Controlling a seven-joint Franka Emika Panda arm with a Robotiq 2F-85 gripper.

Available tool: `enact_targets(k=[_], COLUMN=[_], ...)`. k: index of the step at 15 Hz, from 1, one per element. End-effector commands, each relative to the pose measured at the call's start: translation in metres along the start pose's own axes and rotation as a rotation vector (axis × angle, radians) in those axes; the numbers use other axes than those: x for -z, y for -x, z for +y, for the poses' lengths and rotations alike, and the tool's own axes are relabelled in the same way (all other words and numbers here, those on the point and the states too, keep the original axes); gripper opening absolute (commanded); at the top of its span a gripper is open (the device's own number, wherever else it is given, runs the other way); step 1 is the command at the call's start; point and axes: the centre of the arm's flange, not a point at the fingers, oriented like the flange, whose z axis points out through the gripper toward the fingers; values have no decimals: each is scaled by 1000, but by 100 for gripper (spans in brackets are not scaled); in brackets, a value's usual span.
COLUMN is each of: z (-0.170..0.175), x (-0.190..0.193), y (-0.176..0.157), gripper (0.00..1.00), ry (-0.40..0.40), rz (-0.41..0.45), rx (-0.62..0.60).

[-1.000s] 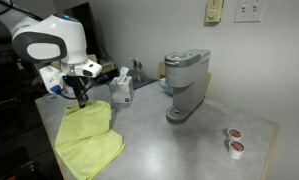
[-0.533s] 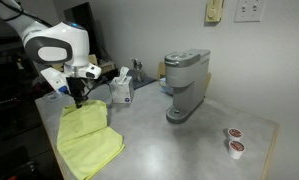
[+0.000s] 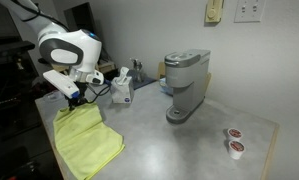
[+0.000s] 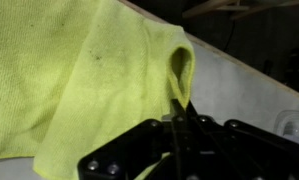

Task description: Unfold the yellow towel from right to left, fold the yellow towel from left to right

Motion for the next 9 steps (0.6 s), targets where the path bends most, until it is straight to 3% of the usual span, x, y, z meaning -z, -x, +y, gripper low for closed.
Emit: enact_targets(k=[1,4,5,6,9], z=[10,12,12,12,14], x=[-2,-4,-5,-6,-9], y=[-7,-9,-9,-10,-12], gripper=[1,1,27,29,51], ry=[-78,-104,-106,-106,-105], rz=[-69,-106,-112,-119,-124], rx=[90,117,115,106,97])
